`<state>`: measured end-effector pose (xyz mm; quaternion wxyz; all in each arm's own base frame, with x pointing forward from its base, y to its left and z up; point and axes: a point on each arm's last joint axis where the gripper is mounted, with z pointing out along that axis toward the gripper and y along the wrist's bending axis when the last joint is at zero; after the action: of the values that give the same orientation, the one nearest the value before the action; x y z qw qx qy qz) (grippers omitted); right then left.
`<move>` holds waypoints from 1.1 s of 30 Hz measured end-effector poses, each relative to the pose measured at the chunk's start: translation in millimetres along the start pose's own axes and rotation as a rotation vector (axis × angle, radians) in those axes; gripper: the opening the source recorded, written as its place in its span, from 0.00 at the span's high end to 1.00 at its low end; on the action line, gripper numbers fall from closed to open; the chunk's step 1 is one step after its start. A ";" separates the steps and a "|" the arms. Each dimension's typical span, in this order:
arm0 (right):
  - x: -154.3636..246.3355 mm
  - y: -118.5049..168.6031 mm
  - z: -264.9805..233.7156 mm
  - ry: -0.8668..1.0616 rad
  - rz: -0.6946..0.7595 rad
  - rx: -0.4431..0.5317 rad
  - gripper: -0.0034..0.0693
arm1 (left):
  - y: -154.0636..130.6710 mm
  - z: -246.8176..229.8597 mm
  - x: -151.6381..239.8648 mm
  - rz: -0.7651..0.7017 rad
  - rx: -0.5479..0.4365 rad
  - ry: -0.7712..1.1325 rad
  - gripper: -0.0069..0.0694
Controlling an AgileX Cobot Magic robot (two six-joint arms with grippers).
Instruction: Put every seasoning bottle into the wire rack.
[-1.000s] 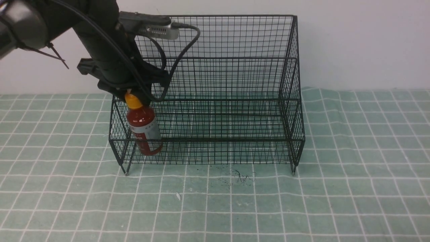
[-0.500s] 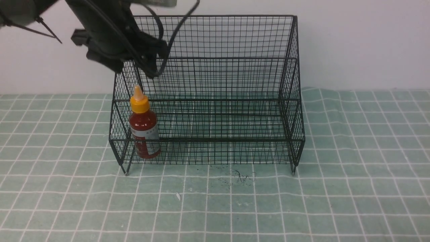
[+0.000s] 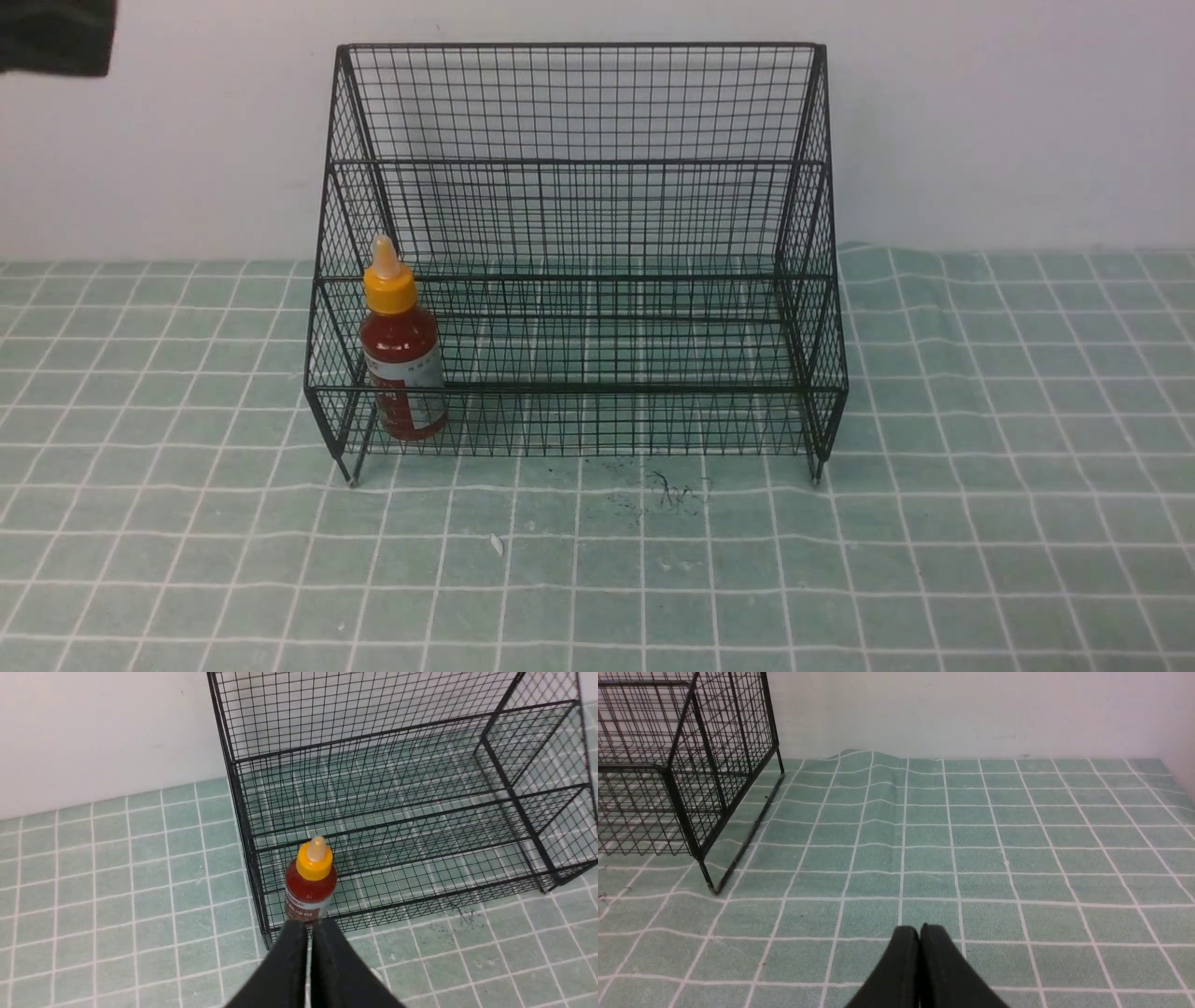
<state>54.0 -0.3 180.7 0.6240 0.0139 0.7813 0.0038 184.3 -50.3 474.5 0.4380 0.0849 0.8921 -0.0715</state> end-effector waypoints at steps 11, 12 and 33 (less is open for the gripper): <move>0.2 0.0 0.1 0.000 0.000 0.000 0.97 | 6.1 -18.7 125.6 -0.034 0.064 -0.250 0.92; 0.2 0.0 0.1 0.000 0.000 0.000 0.97 | 6.7 -18.9 132.9 -0.034 0.064 -0.249 0.92; 0.2 0.0 0.1 0.000 0.000 0.000 0.97 | 25.0 18.9 243.3 0.024 -0.098 -0.439 0.92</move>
<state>54.0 -0.3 180.5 0.6240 0.0139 0.7813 0.0038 57.7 -8.1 268.6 0.6261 0.0563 0.7767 -0.0395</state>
